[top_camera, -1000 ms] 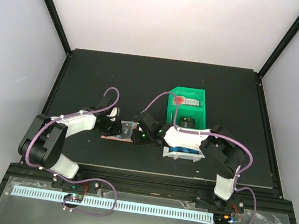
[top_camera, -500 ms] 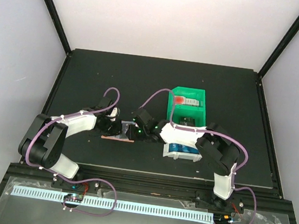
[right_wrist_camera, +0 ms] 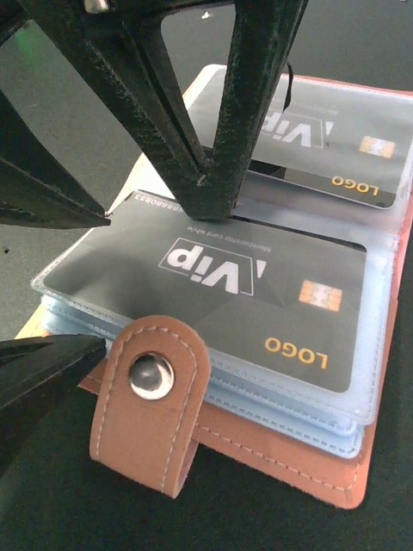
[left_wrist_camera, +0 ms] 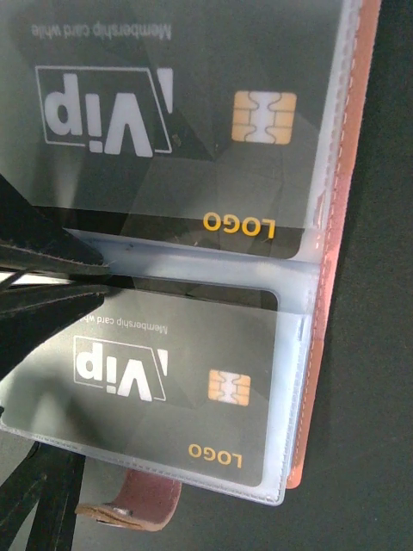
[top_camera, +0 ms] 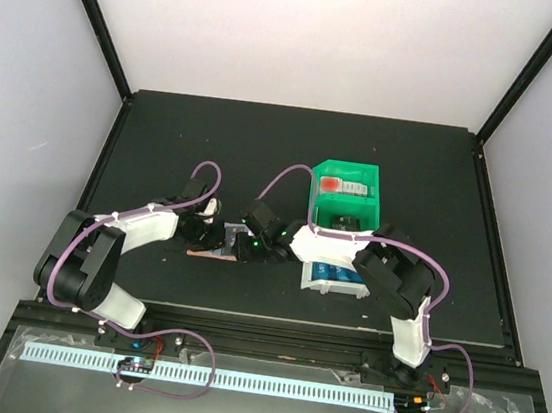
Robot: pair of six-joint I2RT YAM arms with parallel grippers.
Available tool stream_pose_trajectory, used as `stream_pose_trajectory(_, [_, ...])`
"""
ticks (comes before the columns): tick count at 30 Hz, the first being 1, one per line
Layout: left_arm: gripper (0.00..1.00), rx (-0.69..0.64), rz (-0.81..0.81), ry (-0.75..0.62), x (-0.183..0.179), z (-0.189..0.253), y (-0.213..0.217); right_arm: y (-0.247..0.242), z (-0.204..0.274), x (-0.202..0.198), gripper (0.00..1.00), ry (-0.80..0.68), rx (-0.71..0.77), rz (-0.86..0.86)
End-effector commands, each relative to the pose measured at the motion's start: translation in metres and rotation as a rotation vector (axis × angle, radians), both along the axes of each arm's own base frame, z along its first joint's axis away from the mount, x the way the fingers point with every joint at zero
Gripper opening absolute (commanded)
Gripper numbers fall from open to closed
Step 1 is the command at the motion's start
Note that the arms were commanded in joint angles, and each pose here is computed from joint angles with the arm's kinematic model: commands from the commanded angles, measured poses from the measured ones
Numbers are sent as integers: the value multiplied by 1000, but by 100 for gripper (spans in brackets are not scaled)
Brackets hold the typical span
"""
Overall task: Put the credit cards into the card holder
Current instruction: Insert the credit card into the card holder, then turn over the card slot in the card holder.
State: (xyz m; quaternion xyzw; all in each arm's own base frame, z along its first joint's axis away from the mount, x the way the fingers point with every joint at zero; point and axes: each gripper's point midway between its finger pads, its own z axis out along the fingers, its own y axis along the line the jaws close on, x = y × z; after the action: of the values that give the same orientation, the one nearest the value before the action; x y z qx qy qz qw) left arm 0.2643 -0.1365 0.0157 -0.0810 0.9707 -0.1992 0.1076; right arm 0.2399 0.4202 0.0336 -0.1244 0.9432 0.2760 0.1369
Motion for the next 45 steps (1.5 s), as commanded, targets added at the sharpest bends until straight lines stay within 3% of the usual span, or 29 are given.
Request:
stream_pose_trajectory(1, [6,111,29,70,-16,-23,20,11,9,3,36,-14,37,39])
stream_pose_trajectory(14, [5,103,27,66,-16,-21,19,20,25,0,34,-7,109,56])
stream_pose_trajectory(24, [5,98,26,58,-15,-19,18,19,20,8,21,31,137,-23])
stream_pose_trajectory(29, [6,91,26,56,-15,-17,17,19,15,7,13,121,219,-82])
stream_pose_trajectory(39, [6,70,26,36,-13,-11,14,30,11,10,12,213,307,-140])
stream_pose_trajectory(42, [10,55,19,25,-12,-4,12,23,4,13,1,196,261,-165])
stream_pose_trajectory(45, [19,52,22,-4,-10,9,12,9,1,18,1,144,188,-179])
